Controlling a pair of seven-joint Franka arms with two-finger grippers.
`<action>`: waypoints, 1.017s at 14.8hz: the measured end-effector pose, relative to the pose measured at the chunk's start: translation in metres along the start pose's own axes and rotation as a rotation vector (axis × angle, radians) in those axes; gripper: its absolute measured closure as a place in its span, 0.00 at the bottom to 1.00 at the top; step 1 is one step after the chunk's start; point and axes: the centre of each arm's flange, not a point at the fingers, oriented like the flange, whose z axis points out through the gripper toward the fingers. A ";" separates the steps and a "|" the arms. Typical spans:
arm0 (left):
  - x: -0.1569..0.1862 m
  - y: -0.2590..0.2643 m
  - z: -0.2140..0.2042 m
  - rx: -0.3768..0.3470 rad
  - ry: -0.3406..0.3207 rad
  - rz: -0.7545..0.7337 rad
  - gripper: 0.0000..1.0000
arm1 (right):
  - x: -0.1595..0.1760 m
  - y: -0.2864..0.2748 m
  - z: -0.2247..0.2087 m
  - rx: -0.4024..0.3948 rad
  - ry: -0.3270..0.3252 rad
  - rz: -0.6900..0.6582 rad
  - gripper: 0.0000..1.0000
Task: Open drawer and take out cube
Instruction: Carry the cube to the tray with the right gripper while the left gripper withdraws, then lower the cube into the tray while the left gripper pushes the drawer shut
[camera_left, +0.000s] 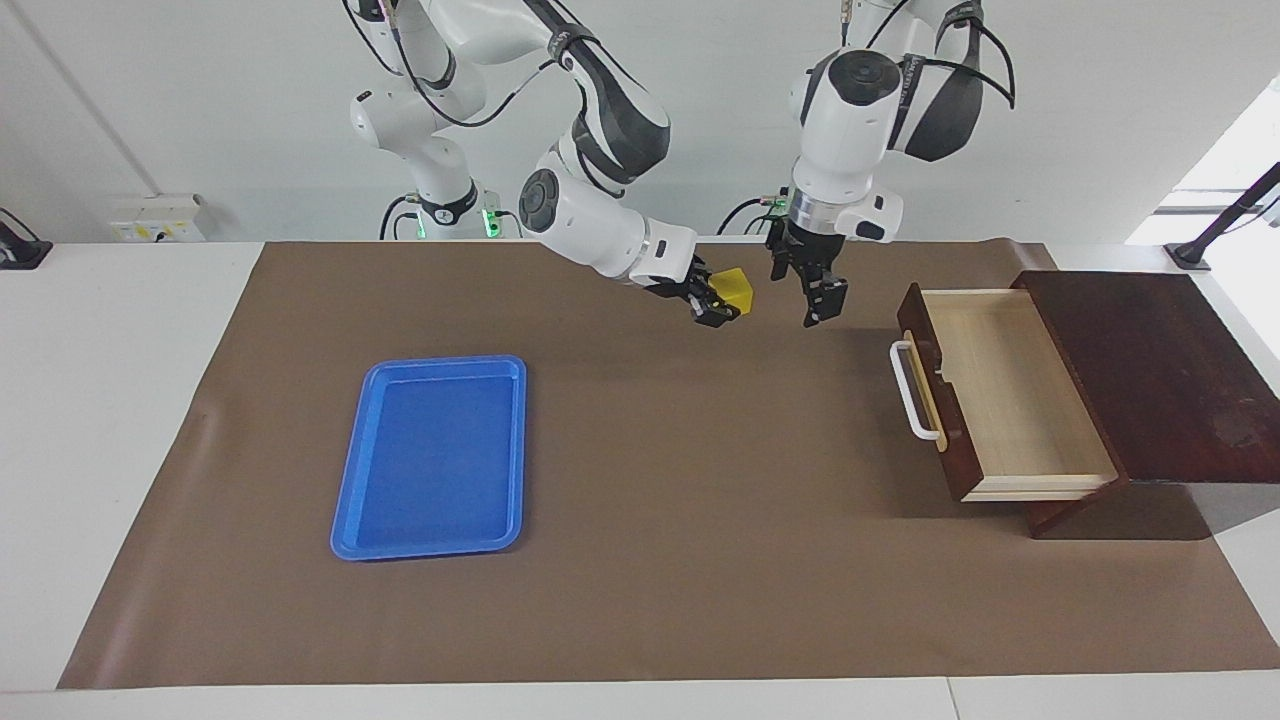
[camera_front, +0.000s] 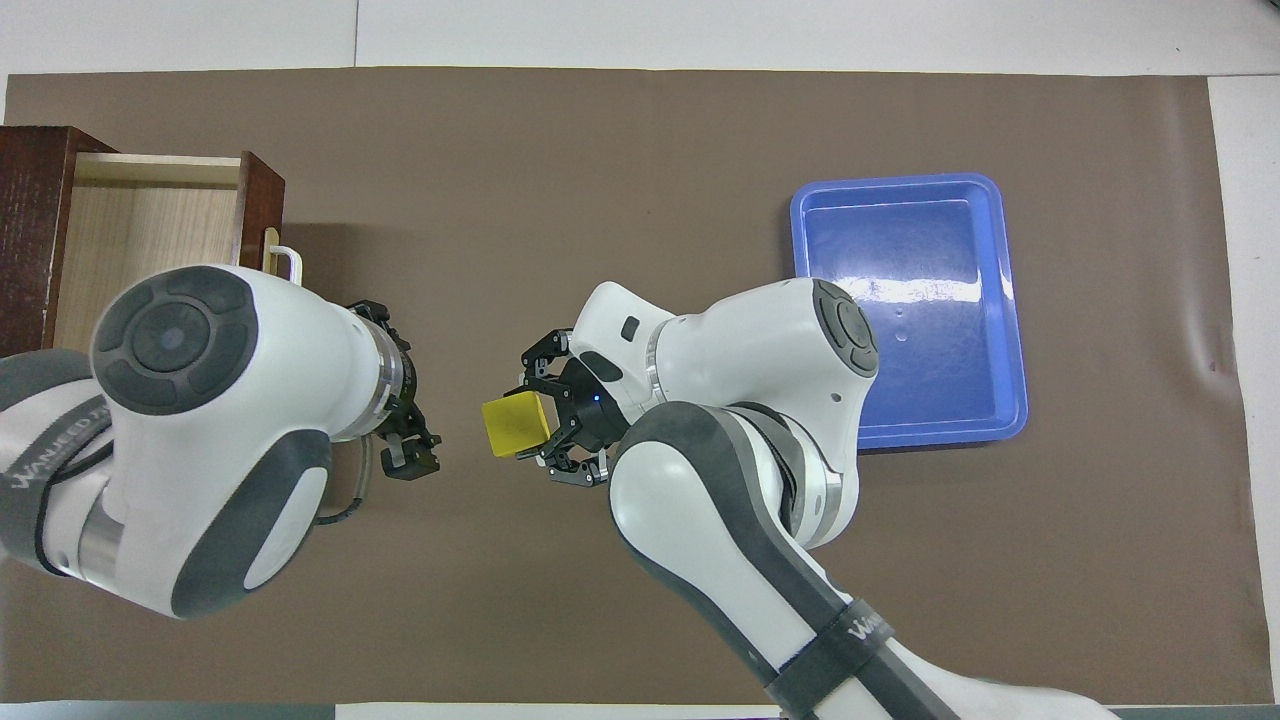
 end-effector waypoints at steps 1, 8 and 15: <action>0.015 0.014 0.001 -0.010 -0.007 0.021 0.00 | -0.007 0.004 -0.006 0.001 0.002 0.013 0.44; 0.076 0.087 0.061 -0.052 -0.011 0.242 0.00 | -0.146 0.041 -0.137 -0.037 -0.057 0.189 0.44; 0.134 0.125 0.068 -0.045 0.050 0.274 0.00 | -0.280 0.030 -0.232 -0.154 -0.204 0.244 0.44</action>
